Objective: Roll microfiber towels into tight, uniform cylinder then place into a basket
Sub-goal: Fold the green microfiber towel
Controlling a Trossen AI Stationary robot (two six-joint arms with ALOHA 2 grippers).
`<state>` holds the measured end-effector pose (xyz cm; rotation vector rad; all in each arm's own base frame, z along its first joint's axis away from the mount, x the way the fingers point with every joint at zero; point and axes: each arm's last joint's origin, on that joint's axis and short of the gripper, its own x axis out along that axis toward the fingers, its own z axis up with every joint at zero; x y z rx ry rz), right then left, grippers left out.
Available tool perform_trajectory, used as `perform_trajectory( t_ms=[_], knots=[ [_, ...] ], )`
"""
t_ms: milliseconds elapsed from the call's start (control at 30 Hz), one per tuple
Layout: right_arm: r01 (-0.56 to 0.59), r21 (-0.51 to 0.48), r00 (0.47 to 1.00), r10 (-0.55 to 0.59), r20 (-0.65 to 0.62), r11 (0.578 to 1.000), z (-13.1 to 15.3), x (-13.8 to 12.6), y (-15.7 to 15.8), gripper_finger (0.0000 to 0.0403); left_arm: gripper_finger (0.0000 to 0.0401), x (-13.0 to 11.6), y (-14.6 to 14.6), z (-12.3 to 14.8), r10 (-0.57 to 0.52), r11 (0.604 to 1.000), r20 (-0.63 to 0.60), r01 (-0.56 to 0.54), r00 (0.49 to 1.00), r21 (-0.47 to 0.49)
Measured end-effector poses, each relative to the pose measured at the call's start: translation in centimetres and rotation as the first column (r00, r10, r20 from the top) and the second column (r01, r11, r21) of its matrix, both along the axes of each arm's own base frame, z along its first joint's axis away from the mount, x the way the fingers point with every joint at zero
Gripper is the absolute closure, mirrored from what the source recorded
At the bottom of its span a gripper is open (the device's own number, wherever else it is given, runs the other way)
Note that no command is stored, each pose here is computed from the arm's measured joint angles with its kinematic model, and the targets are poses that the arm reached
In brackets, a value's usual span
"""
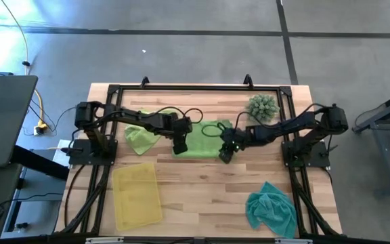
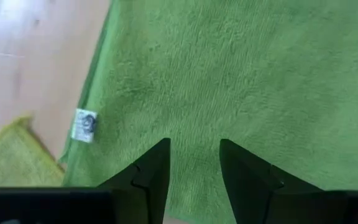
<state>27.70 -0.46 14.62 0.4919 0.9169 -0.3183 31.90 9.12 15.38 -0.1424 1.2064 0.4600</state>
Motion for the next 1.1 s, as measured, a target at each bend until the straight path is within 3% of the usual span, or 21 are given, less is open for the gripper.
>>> perform_trajectory(
  t_ms=[233,400,533,633,767,867,933,1000,1100],
  knots=[
    [-0.005,-0.108,0.999,0.001,-0.032,0.994,-0.2,-0.3,1.6,0.0258,0.0275,0.5,-0.1,-2.4,-0.015,0.999,-0.058,0.013,0.998,-0.046],
    [-0.059,-0.155,0.991,0.039,-0.128,0.986,-0.6,-1.0,1.4,0.0258,0.0275,0.9,-1.4,-3.0,0.014,0.998,-0.058,-0.018,0.998,-0.064],
    [-0.123,-0.187,0.974,0.083,-0.209,0.975,-0.9,-1.6,0.8,0.0258,0.0275,1.6,-3.4,-3.0,0.032,0.993,-0.007,-0.033,0.999,-0.111],
    [-0.17,-0.234,0.966,0.115,-0.233,0.957,-0.9,-1.6,0.2,0.0258,0.0275,2.3,-5.0,-2.8,0.069,0.978,0.067,-0.055,0.995,-0.202],
    [-0.194,-0.359,0.961,0.103,-0.259,0.913,-0.7,-1.5,-1.0,0.0258,0.0275,3.5,-7.4,-2.6,0.029,0.952,0.183,0.029,0.983,-0.305],
    [-0.182,-0.443,0.957,0.056,-0.284,0.878,-0.5,-1.5,-2.0,0.0258,0.0275,4.3,-8.7,-2.3,-0.093,0.95,0.264,0.165,0.96,-0.266],
    [-0.158,-0.447,0.955,0.021,-0.295,0.88,0.1,-1.3,-2.5,0.0258,0.0275,4.8,-9.0,-1.2,-0.162,0.95,0.293,0.229,0.942,-0.211],
    [-0.088,-0.4,0.956,-0.035,-0.291,0.912,0.9,-1.0,-2.7,0.0258,0.0275,5.2,-8.8,0.0,-0.189,0.955,0.304,0.247,0.934,-0.164],
    [0.018,-0.254,0.955,-0.092,-0.282,0.967,1.9,-0.7,-1.9,0.0258,0.0275,5.3,-8.4,0.9,-0.219,0.963,0.277,0.253,0.936,-0.094]
  ],
)
